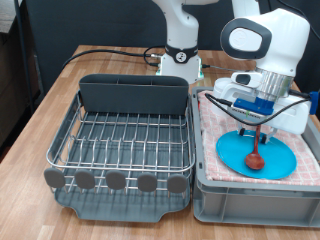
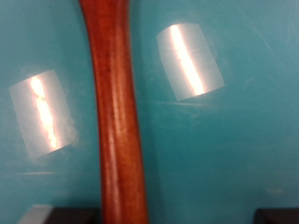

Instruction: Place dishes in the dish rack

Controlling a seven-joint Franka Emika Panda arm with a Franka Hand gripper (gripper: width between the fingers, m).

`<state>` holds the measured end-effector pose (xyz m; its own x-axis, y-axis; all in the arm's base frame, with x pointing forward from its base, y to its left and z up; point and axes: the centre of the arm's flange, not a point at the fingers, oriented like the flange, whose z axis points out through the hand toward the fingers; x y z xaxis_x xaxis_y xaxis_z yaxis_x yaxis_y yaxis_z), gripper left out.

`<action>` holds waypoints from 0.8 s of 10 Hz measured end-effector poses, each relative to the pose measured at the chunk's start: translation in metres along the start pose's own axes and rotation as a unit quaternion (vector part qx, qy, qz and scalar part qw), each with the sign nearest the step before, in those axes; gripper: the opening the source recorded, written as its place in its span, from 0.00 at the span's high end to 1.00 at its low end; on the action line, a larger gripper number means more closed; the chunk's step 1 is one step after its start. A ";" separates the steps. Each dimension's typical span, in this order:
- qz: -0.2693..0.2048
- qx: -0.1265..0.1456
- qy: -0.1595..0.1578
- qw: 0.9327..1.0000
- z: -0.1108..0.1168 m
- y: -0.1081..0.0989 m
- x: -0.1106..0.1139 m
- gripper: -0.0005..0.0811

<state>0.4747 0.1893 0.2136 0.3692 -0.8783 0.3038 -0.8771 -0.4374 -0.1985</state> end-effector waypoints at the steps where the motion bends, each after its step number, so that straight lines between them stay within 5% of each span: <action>1: 0.000 0.001 -0.001 1.000 0.000 0.000 0.000 0.54; 2: -0.001 0.001 -0.001 1.000 0.000 0.000 0.000 0.76; 3: -0.004 0.004 -0.003 1.000 -0.002 -0.001 0.001 0.76; 4: -0.009 0.008 -0.004 1.000 -0.004 -0.003 0.003 0.89; 8: -0.020 0.013 -0.016 1.000 -0.026 -0.010 0.019 0.89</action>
<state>0.4828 0.1822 0.2452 0.4142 -0.8654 0.2821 -0.8531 -0.4771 -0.2111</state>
